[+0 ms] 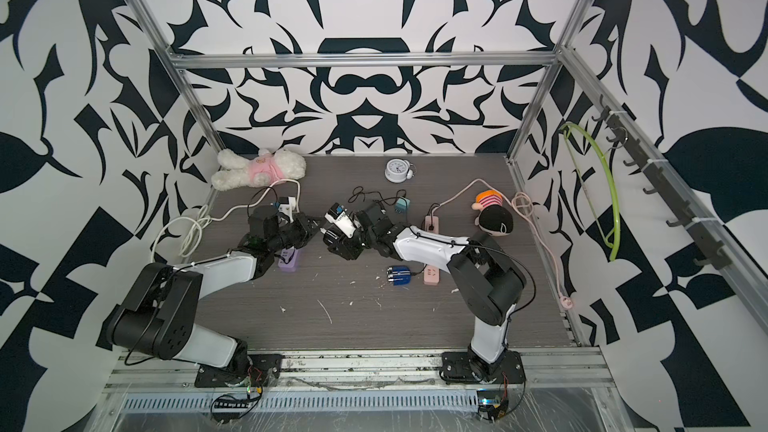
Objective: Unplug the electric shaver
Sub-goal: Remove the charging cable from the electric shaver, then place the electric shaver at the center of the board.
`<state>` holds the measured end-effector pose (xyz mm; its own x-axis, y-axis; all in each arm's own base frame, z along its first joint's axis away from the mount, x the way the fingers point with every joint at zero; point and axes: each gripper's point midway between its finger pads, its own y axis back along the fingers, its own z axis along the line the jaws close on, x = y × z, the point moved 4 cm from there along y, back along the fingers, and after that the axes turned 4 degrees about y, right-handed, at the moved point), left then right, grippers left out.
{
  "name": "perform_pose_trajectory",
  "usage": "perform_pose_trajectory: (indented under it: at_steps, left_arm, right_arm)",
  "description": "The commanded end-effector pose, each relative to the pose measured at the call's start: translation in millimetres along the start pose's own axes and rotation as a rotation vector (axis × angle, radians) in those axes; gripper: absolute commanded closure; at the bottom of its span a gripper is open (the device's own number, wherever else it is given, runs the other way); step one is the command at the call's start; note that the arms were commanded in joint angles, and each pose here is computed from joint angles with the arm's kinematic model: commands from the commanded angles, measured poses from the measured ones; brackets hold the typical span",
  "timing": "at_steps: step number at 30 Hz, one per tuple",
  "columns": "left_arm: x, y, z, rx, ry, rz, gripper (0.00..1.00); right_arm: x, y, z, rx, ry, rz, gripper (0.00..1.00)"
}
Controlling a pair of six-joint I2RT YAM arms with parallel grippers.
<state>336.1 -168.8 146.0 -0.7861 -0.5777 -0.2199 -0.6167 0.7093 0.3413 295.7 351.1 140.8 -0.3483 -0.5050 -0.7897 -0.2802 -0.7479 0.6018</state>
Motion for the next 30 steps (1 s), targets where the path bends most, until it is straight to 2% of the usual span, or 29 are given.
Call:
perform_pose_trajectory:
  at_steps: [1,16,20,24,30]
  left_arm:
    - [-11,-2,-9,0.025,-0.049,-0.038,1.00]
    - [-13,-8,-3,0.006,-0.050,-0.037,1.00]
    - [-13,-8,-4,0.011,-0.045,-0.033,1.00]
    - [-12,-6,-6,0.005,-0.041,-0.028,1.00]
    - [-8,-3,-8,-0.015,-0.051,-0.015,1.00]
  right_arm:
    - [-2,17,6,0.007,0.016,-0.003,1.00]
    - [19,34,13,0.015,-0.011,0.036,1.00]
    - [19,34,6,0.061,-0.026,0.051,1.00]
    - [16,23,-18,0.127,-0.080,0.112,1.00]
    - [9,-11,-50,0.142,-0.146,0.195,1.00]
